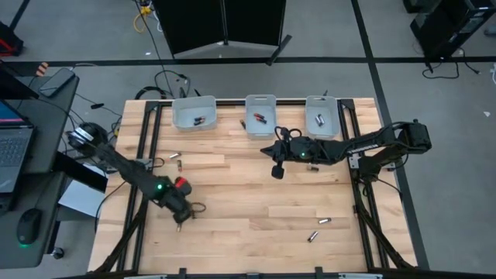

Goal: Sort batteries
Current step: Put the black silver battery into the right bin

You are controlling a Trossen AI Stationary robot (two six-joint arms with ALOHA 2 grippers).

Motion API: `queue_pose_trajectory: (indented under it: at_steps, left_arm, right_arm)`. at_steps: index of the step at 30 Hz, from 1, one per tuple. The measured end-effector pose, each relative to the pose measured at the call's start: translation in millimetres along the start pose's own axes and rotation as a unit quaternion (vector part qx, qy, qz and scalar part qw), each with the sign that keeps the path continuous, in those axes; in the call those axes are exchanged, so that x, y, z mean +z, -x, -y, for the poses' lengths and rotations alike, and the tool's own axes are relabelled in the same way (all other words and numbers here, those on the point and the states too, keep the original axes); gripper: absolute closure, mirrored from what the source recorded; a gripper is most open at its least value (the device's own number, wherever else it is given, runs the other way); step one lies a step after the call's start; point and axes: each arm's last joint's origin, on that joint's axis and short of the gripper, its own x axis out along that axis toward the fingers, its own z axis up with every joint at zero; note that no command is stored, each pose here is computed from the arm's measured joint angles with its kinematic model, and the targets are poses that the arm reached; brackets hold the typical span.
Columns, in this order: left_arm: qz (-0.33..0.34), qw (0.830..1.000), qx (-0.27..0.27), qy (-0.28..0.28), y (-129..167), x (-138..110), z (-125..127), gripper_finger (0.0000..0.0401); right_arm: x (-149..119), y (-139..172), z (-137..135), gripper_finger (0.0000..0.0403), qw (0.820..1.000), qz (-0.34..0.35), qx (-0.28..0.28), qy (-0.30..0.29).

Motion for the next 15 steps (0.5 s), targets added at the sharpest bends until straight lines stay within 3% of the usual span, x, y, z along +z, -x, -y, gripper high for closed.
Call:
queue_pose_trajectory:
  at_steps: [8,11,15]
  left_arm:
    - [0.141,0.989,-0.045,-0.027,19,54,-17,0.0354]
    - [0.211,0.973,-0.077,-0.051,27,80,-23,0.0354]
    - [0.311,0.939,-0.125,-0.076,39,117,-31,0.0354]
  right_arm:
    - [2,-2,10,0.0382,0.998,0.015,0.053,-0.024]
    - [5,-6,11,0.0382,0.995,0.041,0.083,-0.039]
    - [1,-18,11,0.0382,0.986,0.066,0.131,-0.076]
